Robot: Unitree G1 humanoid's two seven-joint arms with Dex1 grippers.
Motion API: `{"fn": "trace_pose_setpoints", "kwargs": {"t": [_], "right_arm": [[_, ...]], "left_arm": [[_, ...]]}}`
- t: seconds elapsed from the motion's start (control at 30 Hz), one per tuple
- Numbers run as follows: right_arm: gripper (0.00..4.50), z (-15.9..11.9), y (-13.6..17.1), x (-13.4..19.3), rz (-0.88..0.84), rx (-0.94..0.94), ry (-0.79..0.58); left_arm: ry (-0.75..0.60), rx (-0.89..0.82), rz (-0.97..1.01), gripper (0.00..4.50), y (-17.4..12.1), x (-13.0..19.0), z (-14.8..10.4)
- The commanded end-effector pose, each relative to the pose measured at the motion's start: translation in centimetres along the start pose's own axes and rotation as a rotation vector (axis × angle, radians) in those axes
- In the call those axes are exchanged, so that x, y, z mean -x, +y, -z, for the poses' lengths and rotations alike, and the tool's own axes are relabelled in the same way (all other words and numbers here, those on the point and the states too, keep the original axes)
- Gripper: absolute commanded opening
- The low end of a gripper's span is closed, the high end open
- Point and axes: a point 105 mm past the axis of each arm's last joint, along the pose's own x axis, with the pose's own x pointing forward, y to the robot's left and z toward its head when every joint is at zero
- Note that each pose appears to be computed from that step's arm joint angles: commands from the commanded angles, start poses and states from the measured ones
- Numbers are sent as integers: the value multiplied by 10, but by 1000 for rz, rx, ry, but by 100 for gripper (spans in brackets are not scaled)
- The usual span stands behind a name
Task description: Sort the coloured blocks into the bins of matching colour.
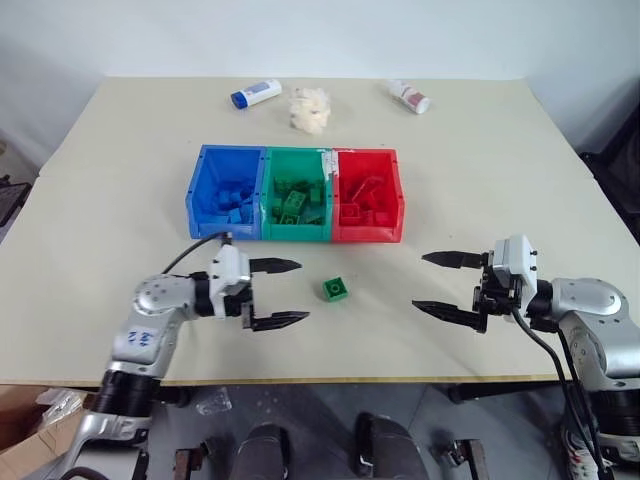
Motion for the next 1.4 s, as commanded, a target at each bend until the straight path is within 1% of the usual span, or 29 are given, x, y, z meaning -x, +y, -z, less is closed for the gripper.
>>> {"fn": "trace_pose_setpoints", "kwargs": {"t": [0.03, 0.13, 0.3, 0.4, 0.63, 0.67, 0.73, 0.83, 0.87, 0.93, 1.03, 1.13, 1.27, 1.37, 1.4], "right_arm": [[450, -14, 4, 4, 30, 44, -32], [450, -14, 8, 7, 55, 42, -31], [450, -13, 13, 12, 92, 37, -28], [450, -13, 15, 14, 111, 33, -25], [450, -13, 16, 16, 126, 33, -24], [450, -13, 16, 16, 127, 33, -24], [450, -13, 15, 15, 127, 34, -24], [450, -14, 12, 15, 130, 39, -28], [450, -15, 11, 15, 131, 40, -31], [450, -17, 9, 15, 138, 44, -48], [450, -26, 3, 14, 164, 45, -104], [450, -32, -2, 13, 182, 45, -143], [450, -41, -8, 10, 192, 49, -185], [450, -46, -13, 6, 192, 57, -208], [450, -48, -14, 4, 189, 61, -215]], "left_arm": [[27, -15, 40, 446, 0, -18, 9], [39, -25, 82, 446, -1, -33, 16], [81, -34, 82, 446, 2, -50, 26], [61, -2, 99, 388, 1, -59, 25], [58, 0, 98, 160, 4, -58, 24], [56, -1, 93, 146, 5, -57, 23], [46, 4, 81, 146, 8, -55, 21], [94, -25, 80, 146, 10, -52, 20], [91, -29, 77, 146, 11, -52, 18], [46, -51, 40, 146, 17, -50, 5], [12, -91, -141, 146, 47, -39, -19], [22, -110, -285, 146, 73, -24, -30], [34, -142, -400, 146, 101, -10, -41], [27, -142, -449, 146, 117, -7, -45], [-2, -120, -458, 222, 123, -8, -48]]}}
